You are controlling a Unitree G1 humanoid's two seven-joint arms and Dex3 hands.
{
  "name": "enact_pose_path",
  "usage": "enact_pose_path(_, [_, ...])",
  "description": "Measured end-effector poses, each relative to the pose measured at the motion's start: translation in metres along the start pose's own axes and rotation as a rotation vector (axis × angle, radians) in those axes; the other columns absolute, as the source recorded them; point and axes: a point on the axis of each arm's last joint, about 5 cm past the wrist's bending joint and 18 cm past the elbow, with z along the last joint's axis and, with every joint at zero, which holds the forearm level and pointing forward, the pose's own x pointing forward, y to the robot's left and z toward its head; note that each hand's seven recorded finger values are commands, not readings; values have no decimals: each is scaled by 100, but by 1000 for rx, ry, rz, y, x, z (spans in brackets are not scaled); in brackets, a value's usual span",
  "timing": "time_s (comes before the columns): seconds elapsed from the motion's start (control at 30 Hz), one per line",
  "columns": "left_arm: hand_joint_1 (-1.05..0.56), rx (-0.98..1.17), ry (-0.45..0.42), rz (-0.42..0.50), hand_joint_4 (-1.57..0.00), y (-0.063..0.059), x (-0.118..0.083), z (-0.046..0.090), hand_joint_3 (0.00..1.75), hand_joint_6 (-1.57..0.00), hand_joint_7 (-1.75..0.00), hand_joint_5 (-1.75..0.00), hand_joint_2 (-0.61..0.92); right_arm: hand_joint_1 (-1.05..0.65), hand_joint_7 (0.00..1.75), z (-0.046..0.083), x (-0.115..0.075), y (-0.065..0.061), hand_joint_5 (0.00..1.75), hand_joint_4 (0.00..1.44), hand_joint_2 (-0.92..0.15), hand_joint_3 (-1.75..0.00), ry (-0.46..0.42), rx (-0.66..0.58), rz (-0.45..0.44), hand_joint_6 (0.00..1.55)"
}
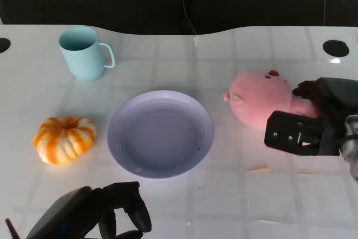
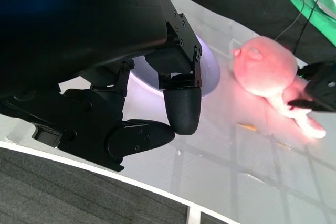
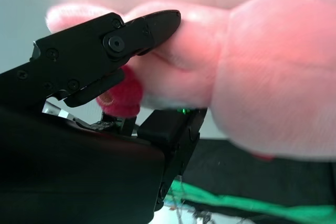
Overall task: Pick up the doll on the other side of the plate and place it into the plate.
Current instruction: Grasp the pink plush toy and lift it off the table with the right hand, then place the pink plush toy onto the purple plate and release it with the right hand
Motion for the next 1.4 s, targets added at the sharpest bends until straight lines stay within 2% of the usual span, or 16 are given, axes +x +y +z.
enact_pose_path(0.03, [-28,1,-2,-1,-65,0,0,-1,67,-63,-131,-175,76,-25,106,-1,0,-1,171,79,-87,-27,3,21,-17,89])
enact_pose_path(0.07, [-27,0,-2,-2,-64,0,0,-1,67,-63,-130,-175,76,-26,109,-2,-1,-2,172,77,-83,-33,5,36,-32,85])
enact_pose_path(0.1, [-28,0,0,-3,-65,0,0,-1,67,-63,-130,-175,75,-25,125,-2,-1,-4,174,79,-71,-55,1,49,-47,81])
enact_pose_path(0.17, [-28,1,-1,-4,-64,-1,0,-2,66,-64,-128,-175,76,-25,145,-2,-1,-10,174,82,-57,-81,-7,70,-79,76])
enact_pose_path(0.23, [-29,1,0,-5,-64,-1,1,-3,65,-64,-127,-175,76,-25,152,-1,0,-16,175,84,-53,-90,-16,95,-110,74])
enact_pose_path(0.33, [-28,1,5,-8,-63,-1,1,-4,62,-64,-126,-175,78,-25,171,2,0,-25,175,88,-47,-105,-42,138,-151,69])
enact_pose_path(0.47, [-28,1,2,-10,-63,-2,1,-4,60,-65,-125,-174,79,-24,174,9,-1,-35,175,89,-39,-118,-99,168,-200,70])
enact_pose_path(0.67, [-28,8,-2,-18,-63,-4,3,-3,58,-66,-124,-172,79,-23,175,20,-2,-44,175,90,-36,-119,-161,200,-207,69])
enact_pose_path(0.87, [-27,16,-4,-15,-63,-8,4,-1,59,-67,-123,-169,78,-25,172,38,0,-51,175,92,-38,-114,-233,226,-203,70])
enact_pose_path(1.03, [-26,-1,-2,-9,-64,-10,4,0,59,-68,-122,-165,77,-25,169,63,2,-59,175,92,-39,-112,-327,236,-182,71])
enact_pose_path(1.1, [-26,-4,-4,-9,-64,-11,4,1,59,-68,-122,-165,77,-26,161,74,2,-59,175,92,-44,-104,-365,238,-167,73])
enact_pose_path(1.23, [-25,3,-9,-10,-64,-12,4,3,60,-68,-122,-165,76,-26,164,94,0,-56,175,90,-47,-100,-430,250,-135,72])
enact_pose_path(1.3, [-25,2,-13,-10,-63,-13,4,3,60,-68,-122,-165,76,-26,140,104,-2,-54,175,87,-46,-96,-461,254,-116,79])
enact_pose_path(1.33, [-25,1,-14,-9,-63,-13,4,4,60,-68,-122,-165,76,-26,136,108,-2,-53,175,86,-46,-94,-475,253,-104,80])
enact_pose_path(1.4, [-25,-2,-14,-8,-63,-14,3,4,60,-68,-122,-165,76,-25,148,117,-2,-51,175,87,-48,-91,-501,248,-80,78])
